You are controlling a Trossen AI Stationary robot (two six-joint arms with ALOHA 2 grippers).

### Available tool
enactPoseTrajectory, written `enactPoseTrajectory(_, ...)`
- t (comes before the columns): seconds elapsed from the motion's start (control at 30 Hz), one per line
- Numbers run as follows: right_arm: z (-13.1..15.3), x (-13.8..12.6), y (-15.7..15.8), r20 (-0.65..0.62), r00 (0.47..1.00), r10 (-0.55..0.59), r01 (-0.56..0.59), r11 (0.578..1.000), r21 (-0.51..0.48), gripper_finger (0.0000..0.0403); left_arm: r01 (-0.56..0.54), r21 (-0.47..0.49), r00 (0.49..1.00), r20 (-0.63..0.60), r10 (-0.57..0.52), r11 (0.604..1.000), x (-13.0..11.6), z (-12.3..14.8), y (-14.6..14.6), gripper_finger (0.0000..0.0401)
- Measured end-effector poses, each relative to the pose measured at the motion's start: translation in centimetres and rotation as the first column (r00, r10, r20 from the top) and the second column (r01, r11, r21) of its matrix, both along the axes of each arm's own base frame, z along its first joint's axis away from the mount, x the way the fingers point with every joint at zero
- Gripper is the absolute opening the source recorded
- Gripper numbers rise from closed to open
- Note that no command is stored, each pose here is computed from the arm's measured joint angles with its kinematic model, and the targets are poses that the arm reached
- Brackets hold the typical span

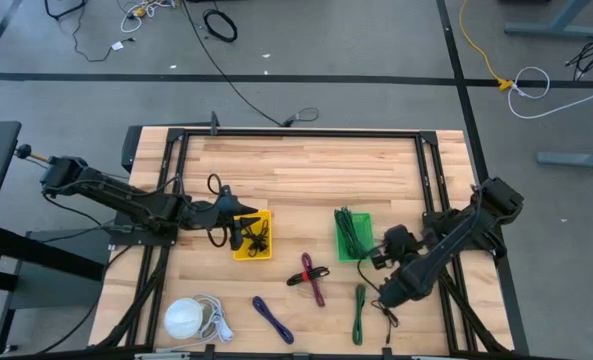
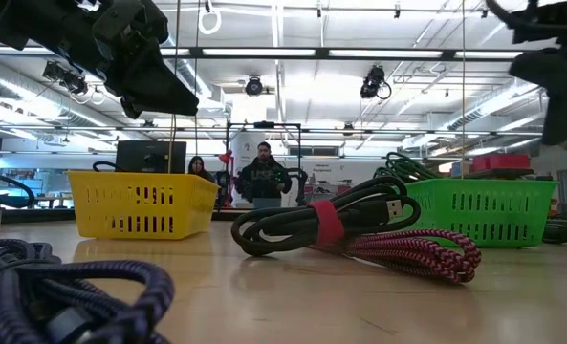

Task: Pick & Place USB Port
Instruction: Put the black charger cable into the yellow bin

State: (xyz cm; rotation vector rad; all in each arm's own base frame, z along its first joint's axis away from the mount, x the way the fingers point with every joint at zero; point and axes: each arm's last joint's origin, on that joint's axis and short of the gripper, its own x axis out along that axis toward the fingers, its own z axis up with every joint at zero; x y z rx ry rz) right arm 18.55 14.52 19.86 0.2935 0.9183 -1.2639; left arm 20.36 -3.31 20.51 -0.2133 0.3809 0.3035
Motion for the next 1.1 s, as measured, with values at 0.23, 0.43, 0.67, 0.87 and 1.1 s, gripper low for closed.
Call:
enactPoseTrajectory(0.23,0.9,-1.6,0.6,0.037,0.999,-0.015,0.015,1.0,0.004,0.0065,-0.002,-0.004,1.0,0.0,0.002,1.0,0.0,0.0,0.0,0.0119)
enactPoseTrajectory(0.43,1.8,-2.7,1.1,0.114,0.993,0.009,-0.012,1.0,0.024,0.0065,-0.004,-0.007,1.0,-0.006,0.004,1.0,0.0,-0.1,0.0,0.0119)
enactPoseTrajectory(0.67,0.7,-4.5,1.1,0.117,0.993,-0.015,0.013,1.0,0.015,0.0065,-0.008,-0.025,1.0,-0.009,0.008,1.0,-0.1,-0.2,-0.1,0.0119)
enactPoseTrajectory(0.87,-0.8,-5.0,0.5,0.194,0.981,-0.026,0.003,0.993,0.12,0.006,0.005,-0.027,1.0,-0.013,-0.005,1.0,-0.2,-0.2,-0.4,0.0119)
enactPoseTrajectory(1.1,-1.7,-5.0,0.3,0.314,0.949,0.0,-0.075,0.971,0.227,0.0045,0.001,-0.025,1.0,-0.012,-0.001,1.0,-0.2,-0.2,-0.4,0.0119)
